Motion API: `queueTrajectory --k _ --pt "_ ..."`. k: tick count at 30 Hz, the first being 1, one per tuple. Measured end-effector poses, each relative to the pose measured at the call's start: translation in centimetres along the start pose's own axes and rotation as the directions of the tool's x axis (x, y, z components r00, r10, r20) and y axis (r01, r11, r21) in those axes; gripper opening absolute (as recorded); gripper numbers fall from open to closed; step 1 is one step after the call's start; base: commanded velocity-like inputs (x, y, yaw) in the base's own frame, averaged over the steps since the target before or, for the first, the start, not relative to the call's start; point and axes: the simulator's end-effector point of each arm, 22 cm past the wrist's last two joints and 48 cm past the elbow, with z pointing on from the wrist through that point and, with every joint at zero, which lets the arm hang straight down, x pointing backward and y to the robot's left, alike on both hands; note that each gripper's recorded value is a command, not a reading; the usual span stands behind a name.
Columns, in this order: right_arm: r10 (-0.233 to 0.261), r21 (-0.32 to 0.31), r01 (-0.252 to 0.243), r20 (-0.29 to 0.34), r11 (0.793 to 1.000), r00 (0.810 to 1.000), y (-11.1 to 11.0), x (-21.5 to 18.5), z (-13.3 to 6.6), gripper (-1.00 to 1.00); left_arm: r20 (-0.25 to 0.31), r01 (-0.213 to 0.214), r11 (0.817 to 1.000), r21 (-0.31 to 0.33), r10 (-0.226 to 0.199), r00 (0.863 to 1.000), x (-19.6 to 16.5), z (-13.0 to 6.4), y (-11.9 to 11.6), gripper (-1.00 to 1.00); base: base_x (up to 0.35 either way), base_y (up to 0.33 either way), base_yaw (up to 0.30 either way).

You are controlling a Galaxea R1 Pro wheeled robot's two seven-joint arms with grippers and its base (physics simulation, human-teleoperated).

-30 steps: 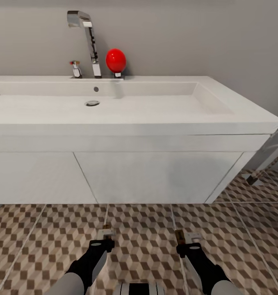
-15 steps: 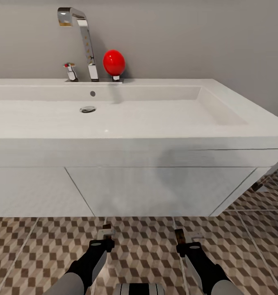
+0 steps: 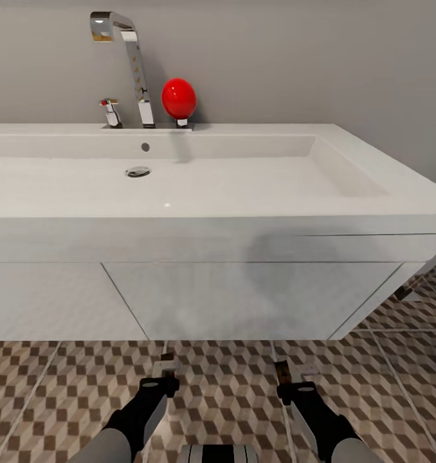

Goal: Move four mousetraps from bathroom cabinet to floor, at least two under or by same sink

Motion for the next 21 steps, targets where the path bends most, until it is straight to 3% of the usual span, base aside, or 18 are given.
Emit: queueTrajectory --k 5,21 --pt "-0.003 0.000 0.003 -0.020 1.000 1.000 0.0 -1.1 0.7 -1.00 -0.001 -0.005 1.000 -0.013 0.005 1.000 0.2 0.2 1.0 -1.00 0.000 0.000 0.000" --pt "0.006 -0.003 -0.006 0.039 1.000 0.999 0.0 -2.9 1.1 -1.00 -0.045 -0.029 0.998 -0.060 0.026 0.999 2.3 1.0 4.7 -1.00 0.000 0.000 0.000"
